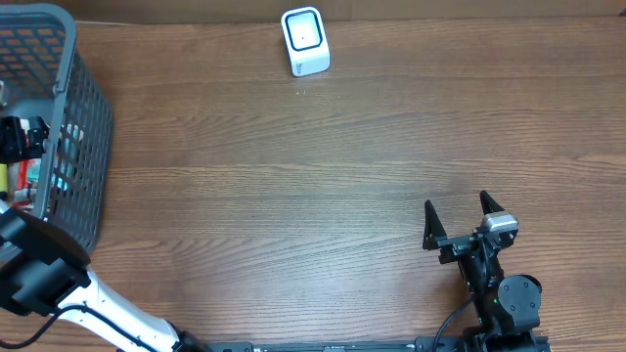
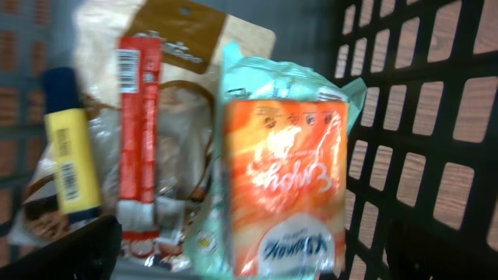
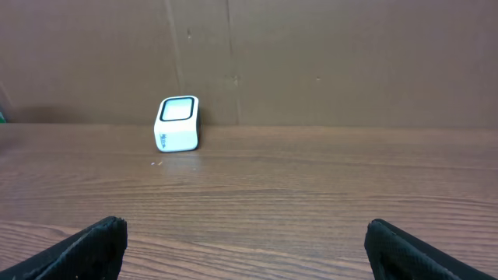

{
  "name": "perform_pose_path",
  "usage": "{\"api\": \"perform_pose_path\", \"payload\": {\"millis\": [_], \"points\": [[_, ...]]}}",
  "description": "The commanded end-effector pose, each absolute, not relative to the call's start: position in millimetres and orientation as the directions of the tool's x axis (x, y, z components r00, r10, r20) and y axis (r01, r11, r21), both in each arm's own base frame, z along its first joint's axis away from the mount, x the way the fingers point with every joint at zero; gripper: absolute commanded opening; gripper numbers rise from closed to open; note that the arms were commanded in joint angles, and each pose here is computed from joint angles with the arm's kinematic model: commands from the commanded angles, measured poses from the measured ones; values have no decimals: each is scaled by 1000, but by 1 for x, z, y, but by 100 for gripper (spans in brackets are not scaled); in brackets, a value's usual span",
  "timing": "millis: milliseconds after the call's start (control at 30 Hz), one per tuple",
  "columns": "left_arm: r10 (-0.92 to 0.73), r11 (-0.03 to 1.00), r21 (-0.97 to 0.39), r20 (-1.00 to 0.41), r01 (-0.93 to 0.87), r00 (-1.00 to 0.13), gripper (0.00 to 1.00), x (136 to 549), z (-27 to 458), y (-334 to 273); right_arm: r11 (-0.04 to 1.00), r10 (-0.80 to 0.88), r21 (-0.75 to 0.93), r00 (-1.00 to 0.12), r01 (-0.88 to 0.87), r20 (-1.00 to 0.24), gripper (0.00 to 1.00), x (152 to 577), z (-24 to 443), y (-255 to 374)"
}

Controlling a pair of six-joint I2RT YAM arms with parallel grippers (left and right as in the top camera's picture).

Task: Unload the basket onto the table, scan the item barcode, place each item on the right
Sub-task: 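Lower the left gripper into the basket and grasp a teal-orange snack pack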

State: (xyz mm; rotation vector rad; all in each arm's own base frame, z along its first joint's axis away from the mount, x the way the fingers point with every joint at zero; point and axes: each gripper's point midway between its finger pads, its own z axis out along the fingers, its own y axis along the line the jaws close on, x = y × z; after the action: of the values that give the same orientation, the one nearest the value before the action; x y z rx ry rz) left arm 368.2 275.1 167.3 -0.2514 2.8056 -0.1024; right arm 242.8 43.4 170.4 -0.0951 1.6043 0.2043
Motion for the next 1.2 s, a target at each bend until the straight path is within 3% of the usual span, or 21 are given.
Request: {"api": "perform_pose_path", "payload": {"millis": [0,900,1000,1100,1167], "points": [[-115,989,-121,-307,-82,-945,100,381,158,260,979,71,79,-51,-185,-996,100,244,167,43],[-135,989,-78,-160,-123,-978,100,365,68,262,979,71,79,-51,-185,-996,100,244,167,43],[-135,989,-79,-157,-124,-978,89,364,63,262,979,71,79,-51,-185,-996,100,244,167,43],[-134,990,-75,-163,-123,-978,62,366,64,263,979,71,79,-51,-185,-996,100,244,167,43],[-134,990,-75,-164,-123,-977,50,366,64,263,979,71,79,-51,-185,-996,100,244,167,43]]}}
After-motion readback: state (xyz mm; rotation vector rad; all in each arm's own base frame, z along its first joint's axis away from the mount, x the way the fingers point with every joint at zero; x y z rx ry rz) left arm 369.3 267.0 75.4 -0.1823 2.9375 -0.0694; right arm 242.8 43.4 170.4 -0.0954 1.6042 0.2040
